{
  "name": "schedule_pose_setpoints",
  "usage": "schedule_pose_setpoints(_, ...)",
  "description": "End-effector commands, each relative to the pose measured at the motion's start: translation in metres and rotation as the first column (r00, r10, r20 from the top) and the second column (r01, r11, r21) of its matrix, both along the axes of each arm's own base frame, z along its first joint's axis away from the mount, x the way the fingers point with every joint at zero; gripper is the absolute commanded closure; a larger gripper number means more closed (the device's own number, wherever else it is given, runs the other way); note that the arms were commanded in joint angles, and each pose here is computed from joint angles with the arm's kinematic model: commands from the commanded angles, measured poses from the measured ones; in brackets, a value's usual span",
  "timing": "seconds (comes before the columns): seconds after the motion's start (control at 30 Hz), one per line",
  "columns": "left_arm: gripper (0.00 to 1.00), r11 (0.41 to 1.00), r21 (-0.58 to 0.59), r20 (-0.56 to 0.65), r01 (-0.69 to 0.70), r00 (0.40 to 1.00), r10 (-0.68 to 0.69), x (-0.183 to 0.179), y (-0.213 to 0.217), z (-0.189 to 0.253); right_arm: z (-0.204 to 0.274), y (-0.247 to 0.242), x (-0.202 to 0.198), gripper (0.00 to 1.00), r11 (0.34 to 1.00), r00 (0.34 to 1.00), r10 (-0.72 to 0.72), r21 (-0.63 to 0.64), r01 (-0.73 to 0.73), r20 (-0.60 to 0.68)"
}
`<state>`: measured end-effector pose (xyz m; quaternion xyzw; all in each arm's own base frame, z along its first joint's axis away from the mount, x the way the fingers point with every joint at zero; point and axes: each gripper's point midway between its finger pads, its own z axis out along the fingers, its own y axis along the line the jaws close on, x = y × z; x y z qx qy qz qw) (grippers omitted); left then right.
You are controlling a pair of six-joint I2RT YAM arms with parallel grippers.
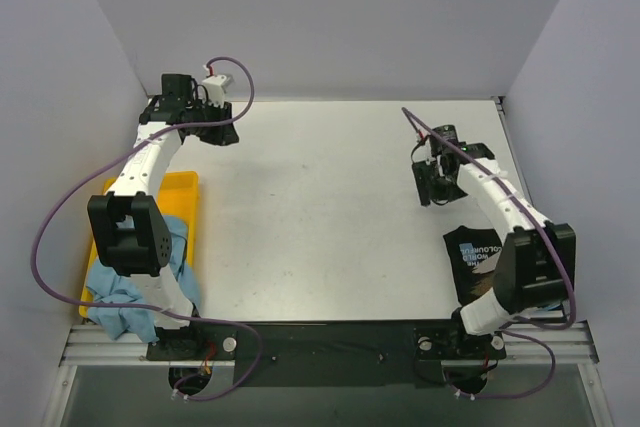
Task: Fold and stack the t-shirts
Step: Put the neatly folded tshirt into the corner of the board with the right arm
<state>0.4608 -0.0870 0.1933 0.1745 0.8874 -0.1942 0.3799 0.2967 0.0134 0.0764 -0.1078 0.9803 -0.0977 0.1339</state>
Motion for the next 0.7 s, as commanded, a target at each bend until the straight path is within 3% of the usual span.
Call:
schedule_pose_setpoints(0.0,0.62,0.998,0.036,0.069,0.054,0.996,-0.056,-0.018,-0.002,0.038,0.091,0.041,0.043,0.37,0.972,0.931,-0.006,0.219,-0.080,0.366)
schedule_pose_setpoints(0.03,0.53,0.996,0.050,0.068,0.070,0.995,-0.074,-0.022,-0.004,0.035,0.100,0.050,0.051,0.37,0.958,0.904,-0.008,0.262,-0.116,0.427)
schedule_pose_setpoints(0.07,0.50,0.996,0.063,0.075,0.067,0.995,-0.071,-0.030,-0.003,0.036,0.127,0.053,0.061,0.27,0.946,0.842,-0.033,0.289,-0.148,0.538)
schedule_pose_setpoints(0.1,0.45,0.995,0.072,0.076,0.073,0.994,-0.078,-0.035,-0.004,0.034,0.128,0.058,0.059,0.24,0.933,0.824,-0.029,0.310,-0.181,0.566)
schedule_pose_setpoints(0.13,0.43,0.994,0.093,0.085,0.057,0.994,-0.065,-0.043,0.000,0.032,0.149,0.059,0.063,0.23,0.919,0.767,-0.074,0.342,-0.195,0.638)
schedule_pose_setpoints(0.17,0.37,0.993,0.102,0.093,0.052,0.994,-0.062,-0.047,0.000,0.031,0.141,0.060,0.058,0.23,0.912,0.760,-0.081,0.355,-0.205,0.645)
schedule_pose_setpoints(0.2,0.36,0.992,0.123,0.104,0.028,0.994,-0.041,-0.054,0.005,0.025,0.160,0.058,0.059,0.20,0.906,0.701,-0.111,0.362,-0.220,0.705)
schedule_pose_setpoints(0.23,0.34,0.992,0.128,0.122,0.013,0.992,-0.029,-0.058,0.007,0.026,0.147,0.054,0.055,0.20,0.904,0.700,-0.130,0.375,-0.207,0.702)
schedule_pose_setpoints(0.27,0.33,0.991,0.135,0.134,-0.020,0.991,0.001,-0.067,0.012,0.015,0.156,0.052,0.052,0.20,0.900,0.657,-0.146,0.375,-0.223,0.740)
schedule_pose_setpoints(0.3,0.32,0.989,0.138,0.232,-0.060,0.972,0.026,-0.064,0.017,0.033,0.143,0.048,0.049,0.20,0.897,0.652,-0.165,0.388,-0.213,0.740)
schedule_pose_setpoints(0.33,0.31,0.983,0.158,0.196,-0.090,0.979,0.058,-0.077,0.024,0.006,0.152,0.047,0.048,0.19,0.893,0.609,-0.177,0.386,-0.231,0.773)
schedule_pose_setpoints(0.37,0.30,0.978,0.160,0.283,-0.136,0.955,0.087,-0.077,0.030,0.019,0.133,0.040,0.043,0.19,0.897,0.626,-0.196,0.396,-0.196,0.755)
schedule_pose_setpoints(0.43,0.29,0.963,0.171,0.296,-0.208,0.943,0.151,-0.087,0.042,-0.002,0.123,0.031,0.037,0.19,0.902,0.603,-0.235,0.403,-0.157,0.763)
schedule_pose_setpoints(0.57,0.29,0.941,0.181,0.228,-0.287,0.943,0.244,-0.110,0.055,-0.053,0.089,0.020,0.028,0.20,0.912,0.610,-0.263,0.399,-0.097,0.748)
schedule_pose_setpoints(0.67,0.28,0.933,0.150,0.231,-0.327,0.929,0.289,-0.117,0.058,-0.063,0.064,0.012,0.019,0.20,0.921,0.628,-0.269,0.386,-0.055,0.731)
